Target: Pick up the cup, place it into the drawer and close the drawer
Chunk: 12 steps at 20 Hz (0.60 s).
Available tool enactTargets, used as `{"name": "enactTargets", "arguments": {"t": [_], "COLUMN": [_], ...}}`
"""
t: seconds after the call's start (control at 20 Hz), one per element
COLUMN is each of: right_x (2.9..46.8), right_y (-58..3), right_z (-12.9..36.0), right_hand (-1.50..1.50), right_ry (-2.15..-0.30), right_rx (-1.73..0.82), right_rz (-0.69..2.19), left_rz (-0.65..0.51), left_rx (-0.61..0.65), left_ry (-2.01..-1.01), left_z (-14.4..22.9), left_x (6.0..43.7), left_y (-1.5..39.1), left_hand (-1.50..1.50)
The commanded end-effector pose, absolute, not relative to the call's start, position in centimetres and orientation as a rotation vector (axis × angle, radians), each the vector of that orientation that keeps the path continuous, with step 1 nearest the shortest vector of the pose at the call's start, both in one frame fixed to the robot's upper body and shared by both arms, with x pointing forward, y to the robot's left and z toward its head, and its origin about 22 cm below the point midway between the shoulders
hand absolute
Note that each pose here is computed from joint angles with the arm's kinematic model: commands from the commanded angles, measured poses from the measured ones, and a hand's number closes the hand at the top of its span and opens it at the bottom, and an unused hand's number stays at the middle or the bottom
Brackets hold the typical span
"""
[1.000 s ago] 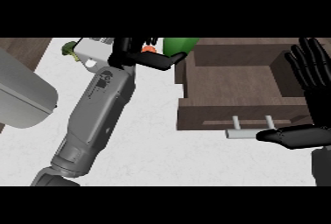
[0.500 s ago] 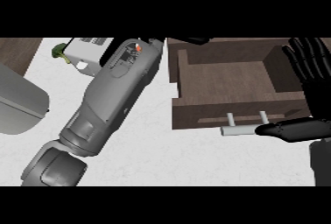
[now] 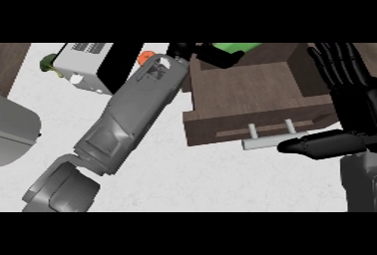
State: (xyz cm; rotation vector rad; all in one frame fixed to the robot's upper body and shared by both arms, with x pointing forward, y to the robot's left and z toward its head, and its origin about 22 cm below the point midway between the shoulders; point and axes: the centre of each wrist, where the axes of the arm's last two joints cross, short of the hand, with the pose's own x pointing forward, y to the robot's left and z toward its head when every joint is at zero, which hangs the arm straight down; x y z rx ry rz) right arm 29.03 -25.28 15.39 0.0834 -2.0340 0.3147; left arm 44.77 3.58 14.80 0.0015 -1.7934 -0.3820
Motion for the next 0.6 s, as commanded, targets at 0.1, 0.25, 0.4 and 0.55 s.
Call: {"name": "enactTargets", "arguments": {"t": [0.1, 0.25, 0.4, 0.55], "right_x": [28.6, 29.9, 29.9, 30.0], "right_y": [-23.6, -24.2, -23.1, -21.0], "right_z": [15.8, 16.6, 16.2, 16.2], "right_hand": [-1.50, -1.50, -1.50, -1.50], "right_ry": [-2.049, -2.076, -2.043, -2.021], "right_rx": [0.138, 0.170, 0.253, 0.421], "right_rz": [0.366, 0.357, 0.433, 0.486], "left_rz": [-0.473, -0.472, -0.378, -0.286], "left_rx": [0.045, 0.040, -0.041, -0.133], "left_ry": [-1.707, -1.715, -1.747, -1.772], "left_z": [12.4, 11.8, 12.5, 12.0], "left_x": [44.5, 44.3, 44.3, 44.1], "left_y": [4.1, 4.2, 4.0, 4.3], "left_hand": [1.50, -1.50, -1.50, -1.50]}}
